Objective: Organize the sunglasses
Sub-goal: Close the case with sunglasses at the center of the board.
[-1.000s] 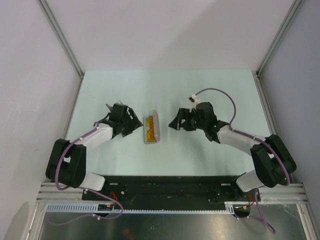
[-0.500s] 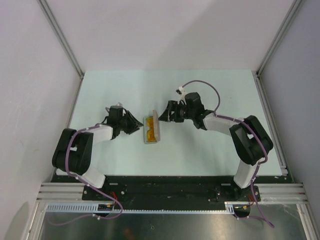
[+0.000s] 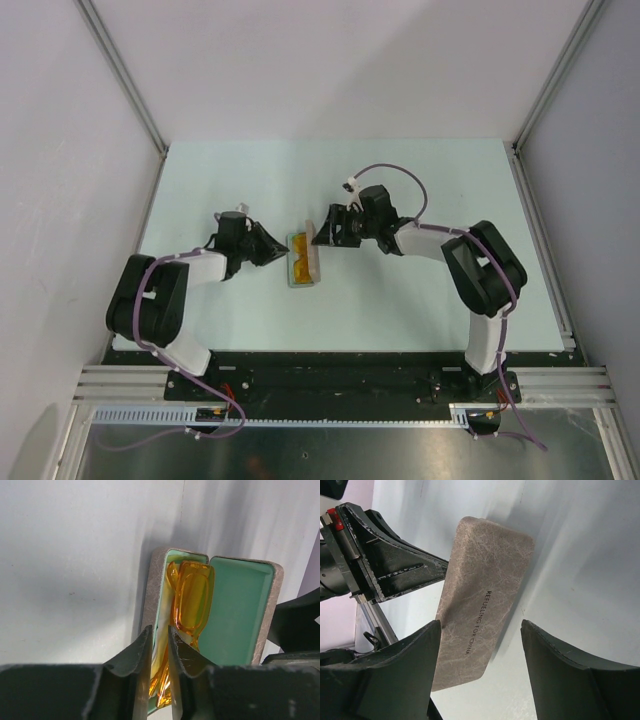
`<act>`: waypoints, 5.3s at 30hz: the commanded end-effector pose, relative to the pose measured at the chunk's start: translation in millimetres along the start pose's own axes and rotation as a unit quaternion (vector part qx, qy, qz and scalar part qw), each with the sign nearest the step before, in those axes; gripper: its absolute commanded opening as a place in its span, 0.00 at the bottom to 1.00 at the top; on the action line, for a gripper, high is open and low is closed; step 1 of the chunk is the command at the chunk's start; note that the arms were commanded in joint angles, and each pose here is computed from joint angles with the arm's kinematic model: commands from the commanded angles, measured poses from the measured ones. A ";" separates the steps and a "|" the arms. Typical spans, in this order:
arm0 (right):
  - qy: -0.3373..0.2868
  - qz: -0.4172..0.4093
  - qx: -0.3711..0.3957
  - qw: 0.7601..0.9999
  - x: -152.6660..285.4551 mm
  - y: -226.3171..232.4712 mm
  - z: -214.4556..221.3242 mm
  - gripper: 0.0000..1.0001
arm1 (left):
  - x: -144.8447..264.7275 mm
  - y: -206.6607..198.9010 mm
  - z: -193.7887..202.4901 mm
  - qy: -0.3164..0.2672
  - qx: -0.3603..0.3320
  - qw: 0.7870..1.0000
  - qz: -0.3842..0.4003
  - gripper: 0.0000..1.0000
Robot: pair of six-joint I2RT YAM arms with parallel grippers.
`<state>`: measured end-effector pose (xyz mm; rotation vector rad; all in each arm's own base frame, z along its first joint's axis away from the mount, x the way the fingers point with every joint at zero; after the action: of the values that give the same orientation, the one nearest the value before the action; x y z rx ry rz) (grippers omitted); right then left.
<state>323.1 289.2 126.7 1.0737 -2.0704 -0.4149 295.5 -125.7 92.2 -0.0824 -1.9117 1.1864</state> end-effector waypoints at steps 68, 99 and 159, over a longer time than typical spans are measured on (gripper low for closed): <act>0.021 0.084 0.053 0.995 -0.8 42.7 -26.0 0.43 | -11.4 18.9 7.3 0.023 -0.025 0.999 -0.013 0.02; 0.058 0.056 0.047 0.996 -42.7 41.0 -12.5 0.34 | -4.2 12.3 6.3 0.017 -0.033 0.999 -0.001 0.01; 0.144 0.106 0.092 0.980 -85.2 49.9 29.7 0.34 | 57.6 -0.7 -15.9 -0.161 -0.048 0.985 -0.051 0.08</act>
<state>316.9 390.7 116.1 1.0255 -2.0150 -0.0734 270.0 -89.3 124.4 0.1687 -2.1981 1.0791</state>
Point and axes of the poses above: each gripper's point midway between its finger pads, its own x axis back along the fingers, its own y axis along the line the jaws close on, z = x × y, the point moved 8 cm from there along x, back along the fingers, and after that the axes turned 12 degrees about x, right-handed, at the moved point
